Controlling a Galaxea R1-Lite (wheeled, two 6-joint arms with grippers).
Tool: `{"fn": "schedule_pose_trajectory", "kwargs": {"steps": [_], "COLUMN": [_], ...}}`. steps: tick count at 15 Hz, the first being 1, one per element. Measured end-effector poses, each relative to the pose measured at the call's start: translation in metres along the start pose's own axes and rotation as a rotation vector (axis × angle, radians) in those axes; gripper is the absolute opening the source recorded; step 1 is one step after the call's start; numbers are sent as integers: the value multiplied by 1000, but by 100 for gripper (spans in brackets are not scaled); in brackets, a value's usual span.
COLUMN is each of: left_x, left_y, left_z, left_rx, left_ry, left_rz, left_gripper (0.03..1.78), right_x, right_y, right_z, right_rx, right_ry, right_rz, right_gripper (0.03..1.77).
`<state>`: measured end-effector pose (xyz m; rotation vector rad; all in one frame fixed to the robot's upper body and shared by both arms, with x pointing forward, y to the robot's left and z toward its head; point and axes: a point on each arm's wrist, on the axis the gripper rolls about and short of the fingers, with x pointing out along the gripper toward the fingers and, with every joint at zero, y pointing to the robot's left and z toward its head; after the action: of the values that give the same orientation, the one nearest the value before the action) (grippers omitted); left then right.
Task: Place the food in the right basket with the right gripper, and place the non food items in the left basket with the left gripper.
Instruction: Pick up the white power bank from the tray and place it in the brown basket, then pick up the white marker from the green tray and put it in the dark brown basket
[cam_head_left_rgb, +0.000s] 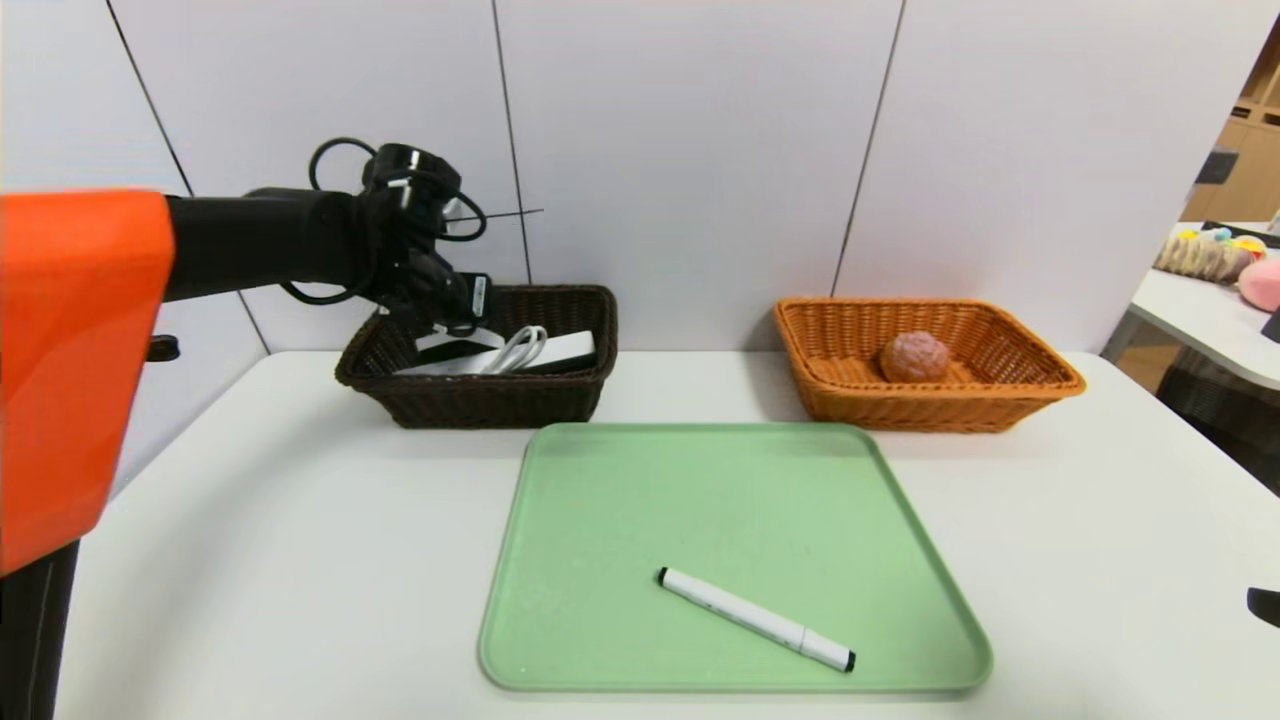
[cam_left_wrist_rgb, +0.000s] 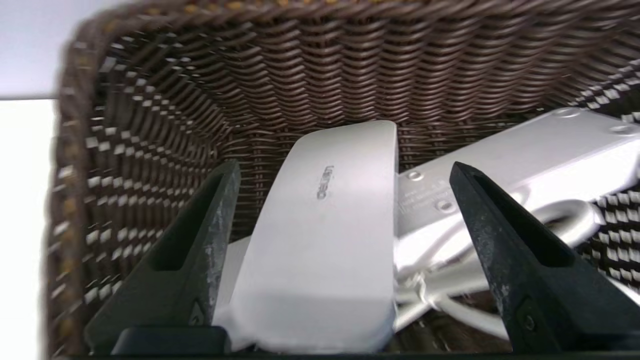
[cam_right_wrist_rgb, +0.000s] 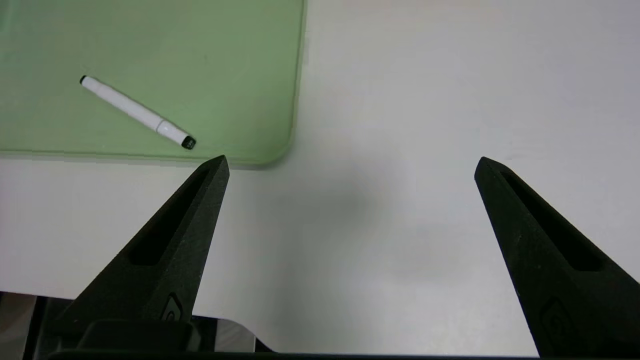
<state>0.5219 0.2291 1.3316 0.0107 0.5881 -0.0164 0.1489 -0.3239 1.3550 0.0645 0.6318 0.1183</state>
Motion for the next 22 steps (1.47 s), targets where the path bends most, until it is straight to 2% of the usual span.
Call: {"fn": "schedule_pose_trajectory", "kwargs": {"steps": [3,6,9,11,14,15,17,19,22], "left_x": [-54,-115,-177,-213,-263,-276,-292,-302,-314], "left_y": [-4,-3,-1,7,28,36,51,66,82], "left_z": [5,-9,-43,-69,-102,-114,-139,-157,-169], "left_rx": [0,14,61,102,168,192,243,235,175], "left_ry": [16,39,55,33,-45,-69,-94,-111,-143], "left_rz": [-21,-48,-100,-133,-164,-155,-79,12,100], "left_gripper": [157,161,164,166,167,167,167,168,169], "right_x": [3,15,45,67,101,113,136,156,175], "right_y": [7,26,56,78,104,111,122,130,133], "right_z": [12,30,48,52,51,49,43,36,23], "right_rx": [-161,-252,-359,-416,-453,-457,-465,-473,-477], "right_ry": [-3,23,36,64,119,123,124,130,155], "right_rz": [74,227,345,419,508,517,527,532,524], "right_gripper": [170,170,170,170,170,170,170,170,170]}}
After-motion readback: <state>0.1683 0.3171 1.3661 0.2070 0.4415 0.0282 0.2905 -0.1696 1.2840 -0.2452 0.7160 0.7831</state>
